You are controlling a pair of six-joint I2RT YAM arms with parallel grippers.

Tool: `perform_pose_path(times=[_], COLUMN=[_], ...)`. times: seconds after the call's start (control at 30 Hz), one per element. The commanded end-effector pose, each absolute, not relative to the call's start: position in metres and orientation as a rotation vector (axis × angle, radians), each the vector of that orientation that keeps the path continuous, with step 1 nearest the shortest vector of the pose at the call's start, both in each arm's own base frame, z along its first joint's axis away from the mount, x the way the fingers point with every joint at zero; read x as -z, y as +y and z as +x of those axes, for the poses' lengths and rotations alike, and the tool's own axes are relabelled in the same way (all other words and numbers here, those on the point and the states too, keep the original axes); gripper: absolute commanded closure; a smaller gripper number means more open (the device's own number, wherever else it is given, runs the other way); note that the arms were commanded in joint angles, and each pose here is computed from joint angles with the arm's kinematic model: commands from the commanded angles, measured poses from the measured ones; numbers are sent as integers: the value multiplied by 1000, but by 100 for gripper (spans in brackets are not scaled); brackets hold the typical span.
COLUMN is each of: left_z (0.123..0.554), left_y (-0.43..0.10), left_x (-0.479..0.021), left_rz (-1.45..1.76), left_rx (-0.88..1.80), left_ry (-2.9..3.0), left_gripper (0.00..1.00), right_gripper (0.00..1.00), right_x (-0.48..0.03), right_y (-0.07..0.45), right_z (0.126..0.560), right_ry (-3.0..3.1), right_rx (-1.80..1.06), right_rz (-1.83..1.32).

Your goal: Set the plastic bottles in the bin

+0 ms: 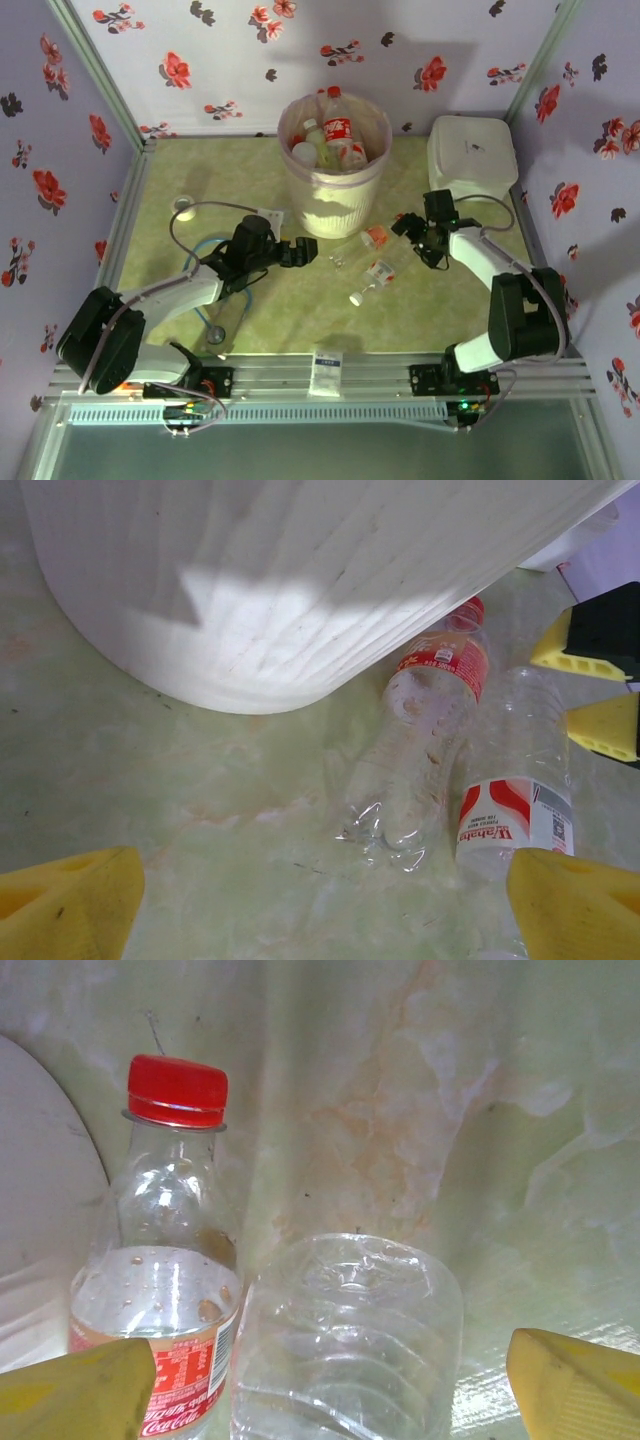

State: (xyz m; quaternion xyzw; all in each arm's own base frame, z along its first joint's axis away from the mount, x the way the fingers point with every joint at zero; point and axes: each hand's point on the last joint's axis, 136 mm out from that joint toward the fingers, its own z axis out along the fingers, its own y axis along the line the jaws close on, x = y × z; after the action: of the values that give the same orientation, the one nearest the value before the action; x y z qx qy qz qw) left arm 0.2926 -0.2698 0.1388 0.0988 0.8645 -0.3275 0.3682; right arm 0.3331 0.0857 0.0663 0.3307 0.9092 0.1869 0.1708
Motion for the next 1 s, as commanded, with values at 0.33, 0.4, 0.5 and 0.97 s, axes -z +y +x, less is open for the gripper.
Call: perform_pose_path(times=[0.33,0.4,0.5,0.97], left_z=[291,289,288,232], left_y=[-260,-257,-252,-292], left_x=[-159,-170,-187,-264], left_rz=[267,274,295,720], left_rx=[808,791,767,1061], left_ry=[2182,2170,2147,1981], left_gripper=[6,6,6,0], right_gripper=[24,30,35,51], right_x=[-54,-62,-74,-224], right_y=[91,89,87,164], right_z=[333,331,328,332], right_ry=[2574,2566,2562,2286], right_rx=[-549,-532,-525,-968], right_rz=[955,935,908,221])
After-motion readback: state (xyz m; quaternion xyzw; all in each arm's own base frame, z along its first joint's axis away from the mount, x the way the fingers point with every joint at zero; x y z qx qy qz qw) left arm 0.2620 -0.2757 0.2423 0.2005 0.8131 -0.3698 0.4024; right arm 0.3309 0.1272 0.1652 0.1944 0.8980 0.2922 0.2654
